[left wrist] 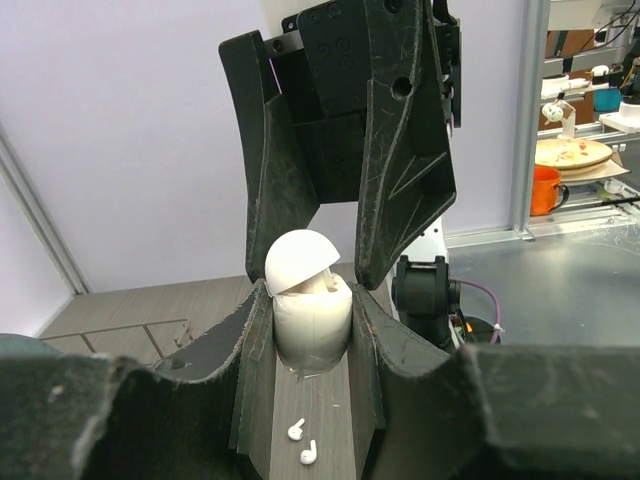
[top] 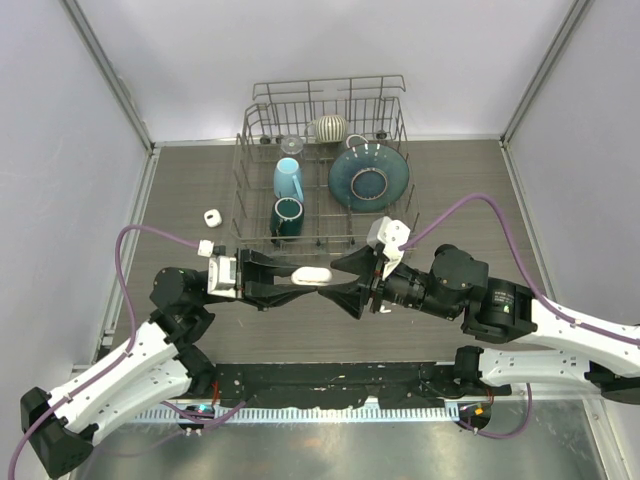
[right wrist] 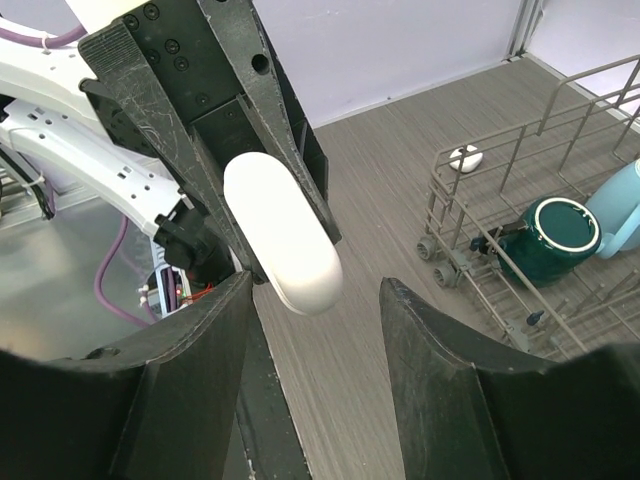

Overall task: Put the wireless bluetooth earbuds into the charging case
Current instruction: Open the charging case.

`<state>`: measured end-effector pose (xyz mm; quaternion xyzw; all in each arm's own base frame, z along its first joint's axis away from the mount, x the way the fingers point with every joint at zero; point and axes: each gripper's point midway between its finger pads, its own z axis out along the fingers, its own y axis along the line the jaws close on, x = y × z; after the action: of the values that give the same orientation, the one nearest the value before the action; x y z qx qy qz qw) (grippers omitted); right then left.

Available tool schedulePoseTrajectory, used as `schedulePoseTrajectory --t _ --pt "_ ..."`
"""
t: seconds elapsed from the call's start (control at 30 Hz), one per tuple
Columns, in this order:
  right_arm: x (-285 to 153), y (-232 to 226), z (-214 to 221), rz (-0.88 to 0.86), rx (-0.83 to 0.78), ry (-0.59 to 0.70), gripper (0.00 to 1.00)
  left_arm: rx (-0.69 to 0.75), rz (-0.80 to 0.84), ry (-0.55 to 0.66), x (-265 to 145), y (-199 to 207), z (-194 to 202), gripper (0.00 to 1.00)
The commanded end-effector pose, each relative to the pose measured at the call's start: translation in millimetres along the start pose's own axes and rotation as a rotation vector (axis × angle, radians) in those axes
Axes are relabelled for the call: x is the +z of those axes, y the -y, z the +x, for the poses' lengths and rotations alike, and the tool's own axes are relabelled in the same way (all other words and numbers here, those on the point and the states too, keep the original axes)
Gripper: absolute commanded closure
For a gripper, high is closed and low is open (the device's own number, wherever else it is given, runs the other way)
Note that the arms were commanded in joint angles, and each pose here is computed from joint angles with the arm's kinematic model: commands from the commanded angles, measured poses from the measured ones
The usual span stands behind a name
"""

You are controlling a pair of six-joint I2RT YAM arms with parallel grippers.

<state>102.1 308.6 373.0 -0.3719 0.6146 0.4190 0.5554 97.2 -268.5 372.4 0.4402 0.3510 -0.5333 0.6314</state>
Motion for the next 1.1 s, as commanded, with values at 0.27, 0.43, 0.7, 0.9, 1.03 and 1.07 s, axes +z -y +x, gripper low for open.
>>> schedulePoseTrajectory --t 0.27,0.43,0.7,0.9,1.03,1.07 --pt "-7.7 10.3 -32.3 0.062 0.008 0.115 0.41 0.057 0.019 0.066 2.7 3.9 -27.9 1.0" --pt "-8.7 13.1 -34.2 0.078 0.011 0.122 0.41 0.055 0.021 0.065 3.1 3.5 -27.6 1.0" --pt "-7.8 15.7 -36.5 0.094 0.007 0.13 0.41 0.045 0.033 0.064 3.7 5.7 -28.4 1.0" --pt "-14.9 14.6 -49.8 0.086 0.01 0.171 0.4 0.036 0.049 0.058 4.4 7.9 -26.8 1.0" --pt "-18.1 16.6 -54.3 0.096 0.013 0.184 0.39 0.031 0.077 0.049 5.8 11.3 -25.6 1.0" --pt "-18.2 17.6 -54.3 0.102 0.013 0.185 0.39 0.028 0.083 0.045 6.4 11.1 -24.1 1.0"
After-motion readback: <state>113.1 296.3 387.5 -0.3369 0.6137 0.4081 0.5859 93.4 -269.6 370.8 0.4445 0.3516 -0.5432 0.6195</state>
